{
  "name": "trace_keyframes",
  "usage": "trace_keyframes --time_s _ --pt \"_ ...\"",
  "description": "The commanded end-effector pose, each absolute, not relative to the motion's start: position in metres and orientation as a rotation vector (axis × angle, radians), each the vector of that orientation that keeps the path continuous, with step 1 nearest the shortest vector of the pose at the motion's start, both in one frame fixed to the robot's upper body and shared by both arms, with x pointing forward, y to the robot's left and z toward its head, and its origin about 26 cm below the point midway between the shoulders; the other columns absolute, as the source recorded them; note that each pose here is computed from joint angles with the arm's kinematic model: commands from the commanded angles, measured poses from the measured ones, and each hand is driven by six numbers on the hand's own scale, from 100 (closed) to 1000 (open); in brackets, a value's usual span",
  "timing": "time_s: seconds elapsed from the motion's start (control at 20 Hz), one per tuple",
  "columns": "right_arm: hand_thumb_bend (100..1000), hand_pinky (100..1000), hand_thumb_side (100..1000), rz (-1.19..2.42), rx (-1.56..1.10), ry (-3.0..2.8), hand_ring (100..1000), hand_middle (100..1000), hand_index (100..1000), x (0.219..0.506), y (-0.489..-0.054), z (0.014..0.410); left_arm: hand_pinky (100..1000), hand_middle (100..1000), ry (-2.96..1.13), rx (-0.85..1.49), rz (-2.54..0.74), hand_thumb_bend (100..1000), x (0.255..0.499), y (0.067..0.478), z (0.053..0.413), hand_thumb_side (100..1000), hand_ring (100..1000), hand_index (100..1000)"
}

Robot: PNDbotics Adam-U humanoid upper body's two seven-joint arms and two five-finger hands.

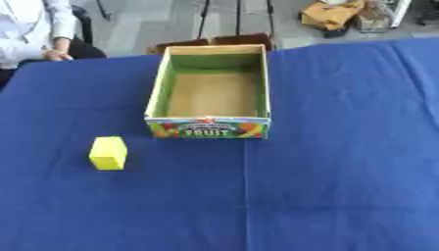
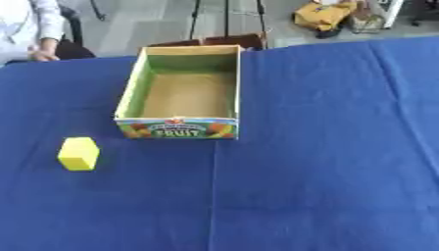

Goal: Pick up objects on the table and place them in the box.

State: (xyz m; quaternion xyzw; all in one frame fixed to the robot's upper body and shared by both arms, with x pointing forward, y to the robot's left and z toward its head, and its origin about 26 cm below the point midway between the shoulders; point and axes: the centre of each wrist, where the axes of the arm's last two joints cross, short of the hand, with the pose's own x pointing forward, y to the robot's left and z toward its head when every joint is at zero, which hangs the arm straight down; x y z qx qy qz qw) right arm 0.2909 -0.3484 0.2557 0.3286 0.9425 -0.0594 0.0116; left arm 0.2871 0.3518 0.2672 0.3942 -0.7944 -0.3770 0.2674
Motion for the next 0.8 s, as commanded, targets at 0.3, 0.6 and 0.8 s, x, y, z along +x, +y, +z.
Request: trace_keyframes --time_s 0.3,0.6,0.8 --pt "149 662 1000 -0.23 1.005 2.929 756 653 799 0.287 -0.348 0.261 830 965 -1.647 1.212 -1.526 441 0.297 0.371 0.313 1000 938 1000" --pt "170 665 1000 -0.253 0.998 2.934 758 650 798 0.287 -0.348 0.26 871 983 -1.43 1.199 -1.7 487 0.309 0.372 0.328 1000 955 1000" --pt "180 666 1000 -0.261 0.989 2.936 759 648 798 0.287 -0.348 0.261 881 989 -1.347 1.166 -1.766 553 0.318 0.371 0.326 1000 963 1000"
